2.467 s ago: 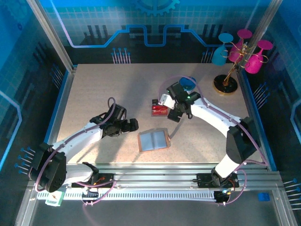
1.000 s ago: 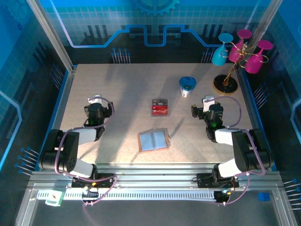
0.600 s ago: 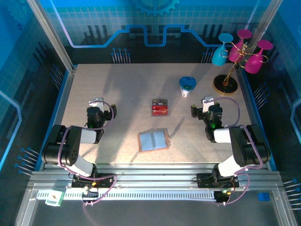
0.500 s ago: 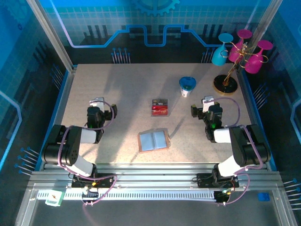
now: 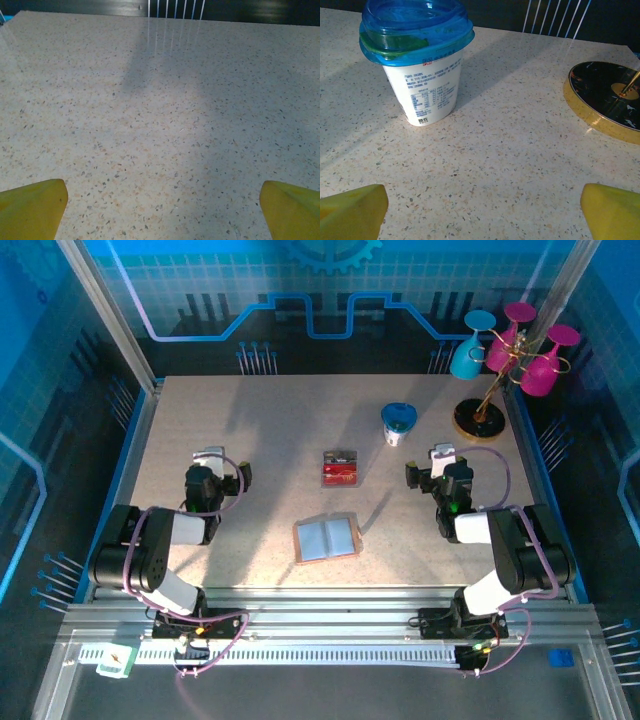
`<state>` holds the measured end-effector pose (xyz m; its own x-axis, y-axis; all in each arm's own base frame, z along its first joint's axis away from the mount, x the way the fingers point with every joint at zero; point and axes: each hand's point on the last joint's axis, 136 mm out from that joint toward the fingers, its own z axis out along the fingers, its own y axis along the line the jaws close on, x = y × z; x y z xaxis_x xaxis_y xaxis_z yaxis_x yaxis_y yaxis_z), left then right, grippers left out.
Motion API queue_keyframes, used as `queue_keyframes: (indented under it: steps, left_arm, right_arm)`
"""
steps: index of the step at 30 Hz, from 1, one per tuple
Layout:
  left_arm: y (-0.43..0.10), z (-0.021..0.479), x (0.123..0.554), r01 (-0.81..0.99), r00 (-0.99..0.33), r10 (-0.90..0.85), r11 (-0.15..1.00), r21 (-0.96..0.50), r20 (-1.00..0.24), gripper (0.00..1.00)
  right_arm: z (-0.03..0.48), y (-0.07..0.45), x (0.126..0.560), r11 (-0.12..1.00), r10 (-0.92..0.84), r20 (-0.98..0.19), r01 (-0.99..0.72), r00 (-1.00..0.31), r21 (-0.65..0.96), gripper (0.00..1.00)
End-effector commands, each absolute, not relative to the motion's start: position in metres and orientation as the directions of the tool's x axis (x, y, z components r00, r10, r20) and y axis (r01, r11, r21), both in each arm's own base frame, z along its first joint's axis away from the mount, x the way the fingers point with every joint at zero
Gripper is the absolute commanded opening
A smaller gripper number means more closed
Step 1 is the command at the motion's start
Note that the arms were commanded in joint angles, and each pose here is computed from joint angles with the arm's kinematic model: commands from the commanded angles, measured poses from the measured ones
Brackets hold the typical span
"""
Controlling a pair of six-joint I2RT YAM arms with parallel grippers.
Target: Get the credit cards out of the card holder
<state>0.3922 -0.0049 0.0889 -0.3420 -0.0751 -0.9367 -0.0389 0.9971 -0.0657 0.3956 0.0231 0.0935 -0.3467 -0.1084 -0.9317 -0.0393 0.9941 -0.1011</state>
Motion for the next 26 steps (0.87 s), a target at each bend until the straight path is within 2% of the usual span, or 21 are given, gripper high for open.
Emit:
queue_keyframes:
  steps: [1, 26]
  left_arm:
    - [-0.0135, 0.0989, 0.3909, -0.015, -0.276, -0.014, 1.0, -0.01, -0.961, 0.99]
    - [-0.0143, 0.0998, 0.3911, -0.013, -0.274, -0.014, 1.0, -0.011, -0.962, 0.99]
  right_arm:
    - [0.0999, 0.0195, 0.3984, 0.996, -0.093, -0.945, -0.026, -0.313, -0.089, 1.0]
    - [0.0993, 0.0214, 0.3983, 0.995, -0.095, -0.944, -0.038, -0.315, -0.087, 1.0]
